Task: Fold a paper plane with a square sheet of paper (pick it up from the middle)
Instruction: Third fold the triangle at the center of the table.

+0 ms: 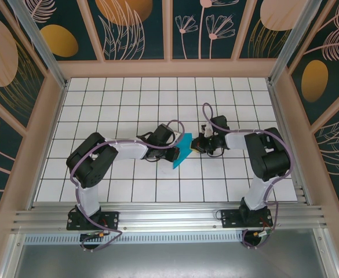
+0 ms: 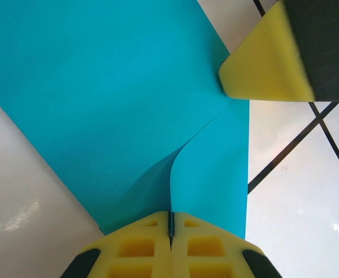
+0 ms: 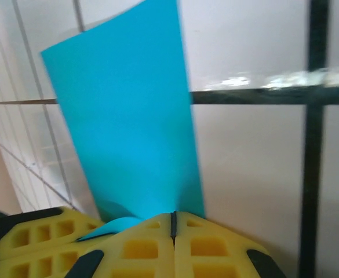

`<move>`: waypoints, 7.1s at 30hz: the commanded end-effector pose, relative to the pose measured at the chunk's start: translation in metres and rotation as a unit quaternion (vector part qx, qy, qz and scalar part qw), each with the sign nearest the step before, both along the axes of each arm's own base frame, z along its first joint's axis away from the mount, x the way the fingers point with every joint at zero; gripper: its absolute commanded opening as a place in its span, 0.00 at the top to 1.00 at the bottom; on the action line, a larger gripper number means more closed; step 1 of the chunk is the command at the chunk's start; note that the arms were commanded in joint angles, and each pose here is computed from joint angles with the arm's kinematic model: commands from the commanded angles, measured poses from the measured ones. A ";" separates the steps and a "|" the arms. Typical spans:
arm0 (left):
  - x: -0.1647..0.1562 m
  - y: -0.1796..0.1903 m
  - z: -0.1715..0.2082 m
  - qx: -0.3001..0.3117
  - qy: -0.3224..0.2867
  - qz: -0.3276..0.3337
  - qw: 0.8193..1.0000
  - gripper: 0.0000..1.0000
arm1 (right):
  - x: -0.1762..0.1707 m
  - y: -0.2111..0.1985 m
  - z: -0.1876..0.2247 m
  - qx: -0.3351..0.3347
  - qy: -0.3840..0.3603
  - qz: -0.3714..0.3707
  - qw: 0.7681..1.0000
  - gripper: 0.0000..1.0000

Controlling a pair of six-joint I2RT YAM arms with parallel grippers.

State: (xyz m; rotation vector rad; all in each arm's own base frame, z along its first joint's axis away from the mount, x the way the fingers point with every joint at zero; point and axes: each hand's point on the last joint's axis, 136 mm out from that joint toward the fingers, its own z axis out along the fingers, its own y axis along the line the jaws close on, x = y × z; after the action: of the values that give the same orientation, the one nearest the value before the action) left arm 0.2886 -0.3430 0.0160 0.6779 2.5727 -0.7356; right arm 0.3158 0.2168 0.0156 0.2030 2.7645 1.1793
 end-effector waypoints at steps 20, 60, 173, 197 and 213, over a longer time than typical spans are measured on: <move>-0.006 0.017 -0.027 0.047 0.024 0.001 0.999 0.98 | -0.029 0.020 0.037 0.050 -0.029 0.000 0.998 0.96; -0.008 0.020 -0.035 0.064 0.031 -0.003 0.997 0.98 | -0.065 0.056 0.010 0.064 0.011 0.026 0.998 0.97; -0.008 0.021 -0.040 0.078 0.037 -0.012 0.996 0.96 | 0.004 0.037 0.030 0.024 -0.035 -0.023 0.999 0.94; 0.019 0.027 0.076 -0.005 -0.054 0.100 0.994 0.60 | -0.003 0.019 -0.019 -0.037 0.002 -0.029 0.999 0.95; -0.031 -0.025 0.028 -0.147 0.138 0.052 0.978 0.94 | 0.001 0.022 -0.016 -0.029 -0.001 -0.029 0.999 0.94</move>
State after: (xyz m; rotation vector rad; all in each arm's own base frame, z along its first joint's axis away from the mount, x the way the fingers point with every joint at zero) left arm 0.2670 -0.3593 0.0490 0.3736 2.6166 -1.1080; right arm 0.3167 0.2472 0.0171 0.2481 2.7229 1.1688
